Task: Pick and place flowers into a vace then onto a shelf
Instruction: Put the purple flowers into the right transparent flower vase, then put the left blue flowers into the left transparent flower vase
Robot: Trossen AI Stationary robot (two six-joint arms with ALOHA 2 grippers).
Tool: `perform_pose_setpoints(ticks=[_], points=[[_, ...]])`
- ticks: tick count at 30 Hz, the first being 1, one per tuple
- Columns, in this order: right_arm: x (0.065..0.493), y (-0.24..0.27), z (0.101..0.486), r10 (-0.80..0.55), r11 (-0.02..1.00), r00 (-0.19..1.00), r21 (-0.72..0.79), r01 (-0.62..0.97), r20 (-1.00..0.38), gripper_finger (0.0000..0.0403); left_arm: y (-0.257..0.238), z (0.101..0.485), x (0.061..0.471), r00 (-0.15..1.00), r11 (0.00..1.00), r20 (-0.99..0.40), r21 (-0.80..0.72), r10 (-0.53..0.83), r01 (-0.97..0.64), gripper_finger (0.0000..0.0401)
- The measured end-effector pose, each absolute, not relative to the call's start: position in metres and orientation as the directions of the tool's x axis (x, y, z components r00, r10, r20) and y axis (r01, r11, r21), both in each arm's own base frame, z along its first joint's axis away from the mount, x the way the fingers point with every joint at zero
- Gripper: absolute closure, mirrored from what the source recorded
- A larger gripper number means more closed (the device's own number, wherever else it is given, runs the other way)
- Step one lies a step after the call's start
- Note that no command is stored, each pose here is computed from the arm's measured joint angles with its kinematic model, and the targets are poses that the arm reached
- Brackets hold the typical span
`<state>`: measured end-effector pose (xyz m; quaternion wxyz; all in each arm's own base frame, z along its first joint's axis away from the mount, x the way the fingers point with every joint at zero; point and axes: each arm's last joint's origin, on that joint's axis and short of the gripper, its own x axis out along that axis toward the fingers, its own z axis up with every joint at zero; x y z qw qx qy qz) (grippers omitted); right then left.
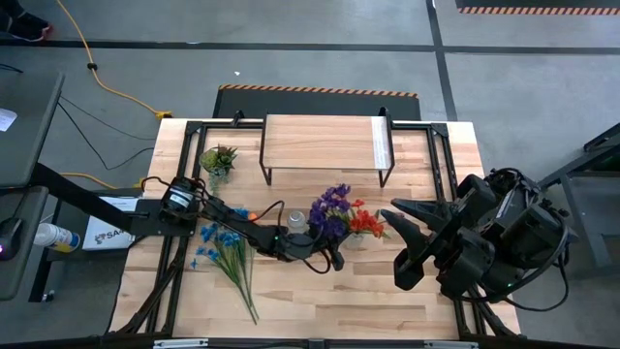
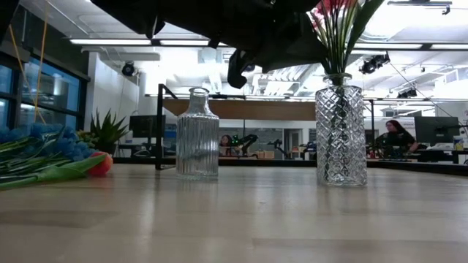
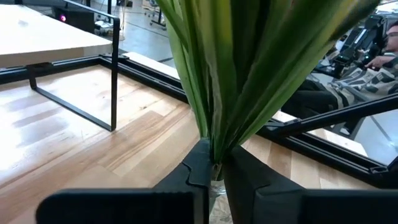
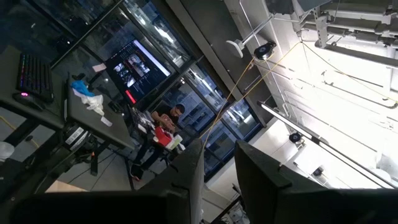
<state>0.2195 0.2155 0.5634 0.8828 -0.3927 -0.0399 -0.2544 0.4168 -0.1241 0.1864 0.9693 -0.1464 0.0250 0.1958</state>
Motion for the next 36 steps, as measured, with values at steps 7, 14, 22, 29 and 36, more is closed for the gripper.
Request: perform_pose_setpoints(ticks=[7,14,22,29,36], points=[[0.2195,0.2155,0.5633,-0.418,0.562,0.867,-0.673,0.48,0.27,0.032,-0.1241,0.1862,0.4167,0.922,0.882,-0.111,-0.272,0.37,-0.386,0.0336],[0.2195,0.2155,0.5633,-0.418,0.562,0.867,-0.673,0.48,0.27,0.032,-0.1242,0.1804,0.4159,0.918,0.884,-0.153,-0.253,0.366,-0.394,0.0309],[0.2195,0.2154,0.5632,-0.422,0.562,0.867,-0.673,0.48,0.266,0.032,-0.1247,0.18,0.416,0.923,0.887,-0.158,-0.26,0.351,-0.382,0.0314],[0.2196,0.215,0.5629,-0.432,0.562,0.865,-0.673,0.481,0.257,0.032,-0.1249,0.1801,0.416,0.923,0.887,-0.157,-0.261,0.351,-0.381,0.0307],[0.2196,0.2151,0.5629,-0.432,0.562,0.865,-0.674,0.48,0.257,0.032,-0.1252,0.1802,0.416,0.925,0.888,-0.157,-0.262,0.347,-0.377,0.0307]])
